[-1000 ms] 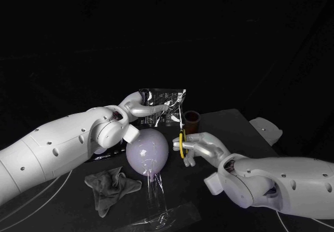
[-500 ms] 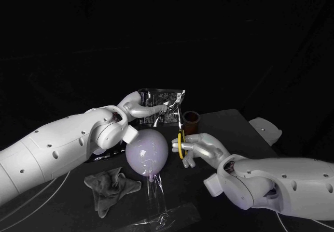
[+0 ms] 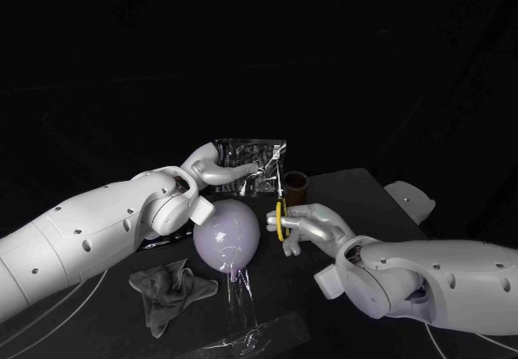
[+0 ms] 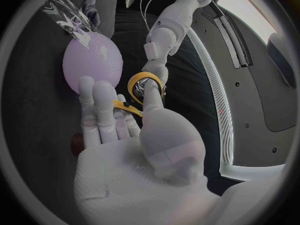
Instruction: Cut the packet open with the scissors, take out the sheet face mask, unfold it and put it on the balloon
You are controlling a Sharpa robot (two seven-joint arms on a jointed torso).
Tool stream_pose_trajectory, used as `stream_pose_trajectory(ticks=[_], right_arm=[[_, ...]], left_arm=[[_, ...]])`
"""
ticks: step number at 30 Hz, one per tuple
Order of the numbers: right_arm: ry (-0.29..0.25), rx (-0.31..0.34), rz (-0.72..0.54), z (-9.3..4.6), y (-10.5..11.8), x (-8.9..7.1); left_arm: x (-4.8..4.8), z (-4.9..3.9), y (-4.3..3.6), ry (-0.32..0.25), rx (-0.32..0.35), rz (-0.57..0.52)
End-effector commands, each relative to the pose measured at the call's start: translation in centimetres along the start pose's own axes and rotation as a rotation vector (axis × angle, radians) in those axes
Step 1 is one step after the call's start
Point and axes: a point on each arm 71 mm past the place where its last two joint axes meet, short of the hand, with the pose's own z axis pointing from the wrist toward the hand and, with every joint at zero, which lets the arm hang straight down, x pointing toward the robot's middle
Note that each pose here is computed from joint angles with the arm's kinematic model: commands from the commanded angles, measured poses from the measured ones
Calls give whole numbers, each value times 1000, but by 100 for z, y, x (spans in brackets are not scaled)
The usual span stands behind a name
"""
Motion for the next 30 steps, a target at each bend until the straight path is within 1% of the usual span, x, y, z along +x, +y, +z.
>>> stream_pose_trajectory(ticks=[1, 5, 15, 21, 30], right_arm=[[10, -12, 17, 17, 17, 4], [8, -12, 19, 37, 28, -6], [33, -22, 20, 36, 63, 50], [17, -38, 21, 48, 92, 33], [-23, -52, 16, 105, 126, -48]], left_arm=[[27, 7, -34, 1, 32, 2], [40, 7, -40, 4, 35, -2], [51, 10, -39, 10, 33, -3], [60, 9, -37, 20, 29, -4], [72, 8, -43, 28, 33, -5]])
